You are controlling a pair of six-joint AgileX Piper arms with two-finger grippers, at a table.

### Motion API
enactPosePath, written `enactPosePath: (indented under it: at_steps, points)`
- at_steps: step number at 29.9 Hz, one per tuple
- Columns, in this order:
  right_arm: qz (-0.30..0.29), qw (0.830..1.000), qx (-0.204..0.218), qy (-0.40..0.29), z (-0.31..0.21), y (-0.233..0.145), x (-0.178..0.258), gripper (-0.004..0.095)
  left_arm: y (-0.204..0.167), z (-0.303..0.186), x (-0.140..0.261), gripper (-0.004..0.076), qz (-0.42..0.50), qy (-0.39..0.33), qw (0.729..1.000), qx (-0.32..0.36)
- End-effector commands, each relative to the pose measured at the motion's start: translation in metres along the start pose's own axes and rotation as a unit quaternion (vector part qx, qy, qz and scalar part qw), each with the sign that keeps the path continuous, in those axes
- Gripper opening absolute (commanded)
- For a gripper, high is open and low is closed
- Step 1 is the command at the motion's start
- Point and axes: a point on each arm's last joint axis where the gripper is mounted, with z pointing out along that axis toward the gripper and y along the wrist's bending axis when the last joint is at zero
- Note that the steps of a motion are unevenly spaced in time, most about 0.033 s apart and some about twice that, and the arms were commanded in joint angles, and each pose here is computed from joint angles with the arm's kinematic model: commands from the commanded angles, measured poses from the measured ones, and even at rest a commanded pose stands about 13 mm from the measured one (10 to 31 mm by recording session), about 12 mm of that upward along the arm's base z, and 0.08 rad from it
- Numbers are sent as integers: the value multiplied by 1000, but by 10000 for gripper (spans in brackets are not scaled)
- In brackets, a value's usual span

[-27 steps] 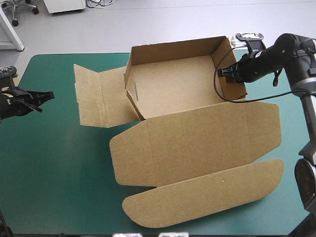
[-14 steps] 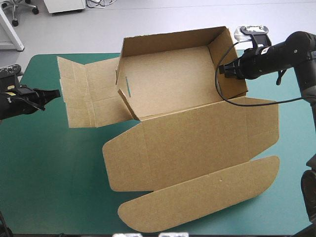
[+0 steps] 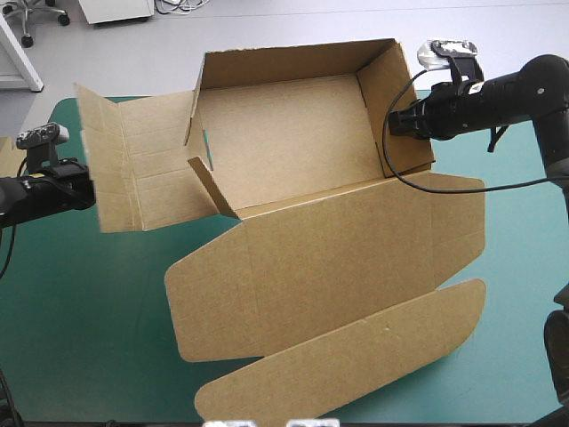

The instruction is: Fold the box

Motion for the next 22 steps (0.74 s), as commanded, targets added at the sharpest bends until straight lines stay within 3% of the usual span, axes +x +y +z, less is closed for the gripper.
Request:
enactPosePath:
  at_steps: [1,14,22]
  points:
    - [-8,998,-39,-47,-28,22,-5,-17,-16,-9,-6,-2,-5,-50,997,65]
    - [-6,998,-43,-43,-26,22,-4,-17,-38,15,15,-2,19,8,990,137]
    - [2,999,-47,6,2,17,12,-17,-46,12,16,-2,15,10,982,186]
